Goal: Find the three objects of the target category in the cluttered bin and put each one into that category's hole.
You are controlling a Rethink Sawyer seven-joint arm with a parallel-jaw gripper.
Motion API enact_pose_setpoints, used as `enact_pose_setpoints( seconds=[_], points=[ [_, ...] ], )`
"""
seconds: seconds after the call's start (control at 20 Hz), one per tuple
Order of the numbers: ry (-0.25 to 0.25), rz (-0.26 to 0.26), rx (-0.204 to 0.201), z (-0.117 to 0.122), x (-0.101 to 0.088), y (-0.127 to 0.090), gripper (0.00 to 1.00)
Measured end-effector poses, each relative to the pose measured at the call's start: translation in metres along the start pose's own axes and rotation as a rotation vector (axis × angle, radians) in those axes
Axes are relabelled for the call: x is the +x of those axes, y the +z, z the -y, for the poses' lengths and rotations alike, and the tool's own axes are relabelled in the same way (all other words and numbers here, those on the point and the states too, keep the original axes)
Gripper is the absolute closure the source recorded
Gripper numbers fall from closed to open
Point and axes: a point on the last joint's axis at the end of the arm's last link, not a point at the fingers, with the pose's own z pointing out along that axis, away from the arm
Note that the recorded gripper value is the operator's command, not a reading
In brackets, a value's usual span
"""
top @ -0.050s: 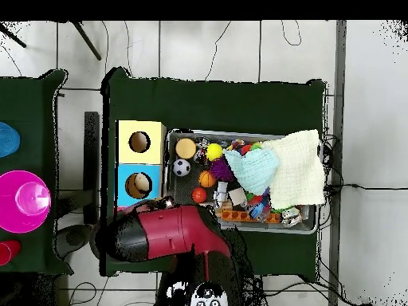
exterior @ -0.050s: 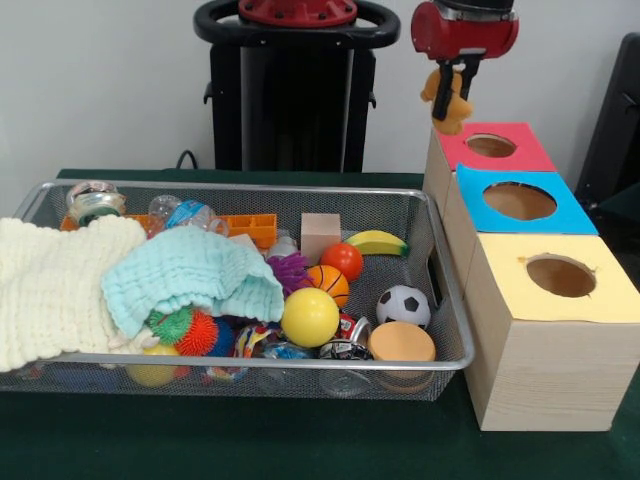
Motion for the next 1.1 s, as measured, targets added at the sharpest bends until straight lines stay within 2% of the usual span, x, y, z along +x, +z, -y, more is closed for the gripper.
enact_pose_setpoints(
  seconds=[0.8, 1.1],
  points=[
    [-0.012, -0.061, -0.021, -0.046, 0.025, 0.008, 1.0],
    [-0.014, -0.051, -0.022, -0.059, 0.025, 0.019, 1.0]
  ],
)
